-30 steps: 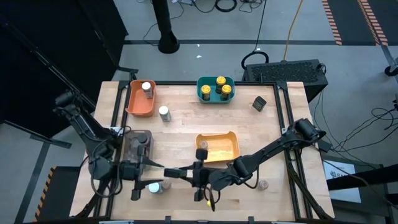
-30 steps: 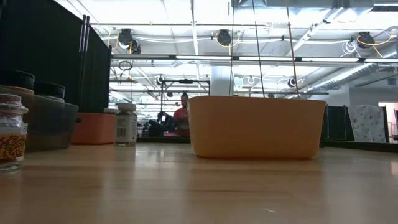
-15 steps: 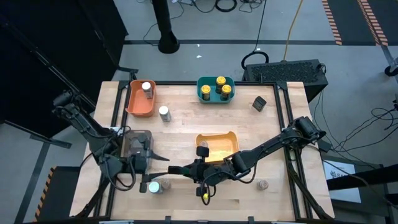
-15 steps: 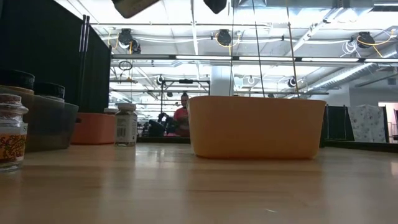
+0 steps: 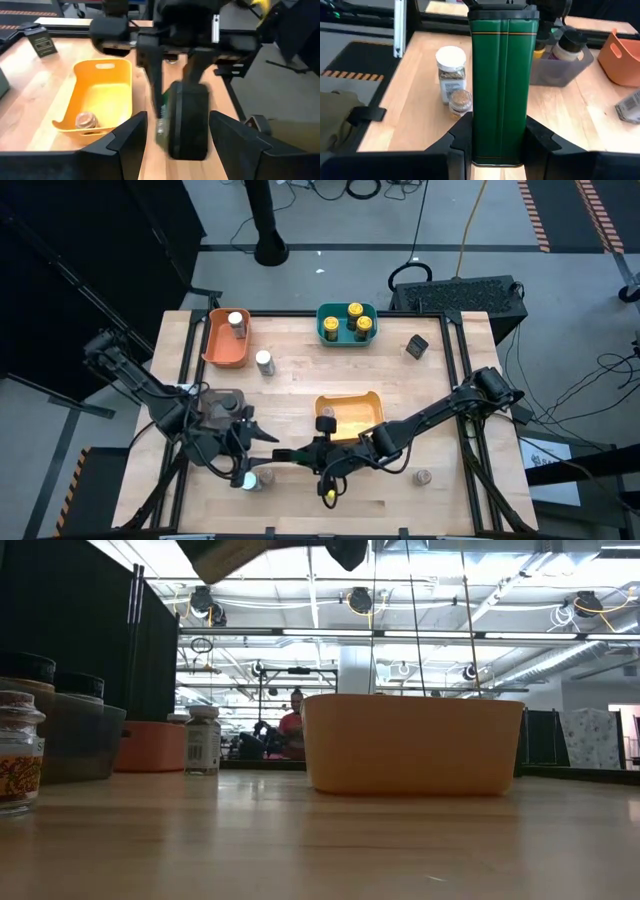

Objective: Sort spices by type
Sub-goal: Put the bottom black seasoning can into the black bin

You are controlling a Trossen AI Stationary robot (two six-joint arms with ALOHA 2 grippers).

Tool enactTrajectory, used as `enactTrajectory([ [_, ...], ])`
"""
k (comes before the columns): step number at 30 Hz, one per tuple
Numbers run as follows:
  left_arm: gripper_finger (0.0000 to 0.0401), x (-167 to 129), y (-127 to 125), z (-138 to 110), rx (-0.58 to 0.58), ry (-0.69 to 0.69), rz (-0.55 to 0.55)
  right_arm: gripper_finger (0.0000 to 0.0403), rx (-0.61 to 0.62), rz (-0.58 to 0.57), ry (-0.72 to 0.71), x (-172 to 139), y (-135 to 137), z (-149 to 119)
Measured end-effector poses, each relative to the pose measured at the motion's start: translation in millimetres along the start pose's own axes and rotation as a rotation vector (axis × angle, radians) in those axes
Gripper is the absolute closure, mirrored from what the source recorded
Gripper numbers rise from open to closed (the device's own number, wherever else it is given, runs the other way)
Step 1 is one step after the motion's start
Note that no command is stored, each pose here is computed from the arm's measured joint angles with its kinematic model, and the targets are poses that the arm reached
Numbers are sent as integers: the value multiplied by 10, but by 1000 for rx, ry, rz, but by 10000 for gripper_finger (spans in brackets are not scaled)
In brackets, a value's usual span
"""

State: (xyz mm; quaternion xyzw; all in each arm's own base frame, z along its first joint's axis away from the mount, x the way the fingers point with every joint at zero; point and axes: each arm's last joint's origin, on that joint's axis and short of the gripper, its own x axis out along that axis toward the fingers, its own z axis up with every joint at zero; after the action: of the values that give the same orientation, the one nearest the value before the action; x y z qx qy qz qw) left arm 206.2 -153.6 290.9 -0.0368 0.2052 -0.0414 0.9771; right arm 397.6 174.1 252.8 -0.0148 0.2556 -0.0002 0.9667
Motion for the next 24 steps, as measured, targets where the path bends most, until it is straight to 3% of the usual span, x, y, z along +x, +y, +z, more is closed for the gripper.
enactTrajectory([
  [5,181,-60,10,58,8,80,12,309,5,-1,1,0,0,-2],
  [11,176,-70,-21,71,-51,125,-72,309,2,-2,9,0,-2,-9],
  [24,47,182,26,-3,-82,158,16,309,19,-3,7,-3,-3,-5],
])
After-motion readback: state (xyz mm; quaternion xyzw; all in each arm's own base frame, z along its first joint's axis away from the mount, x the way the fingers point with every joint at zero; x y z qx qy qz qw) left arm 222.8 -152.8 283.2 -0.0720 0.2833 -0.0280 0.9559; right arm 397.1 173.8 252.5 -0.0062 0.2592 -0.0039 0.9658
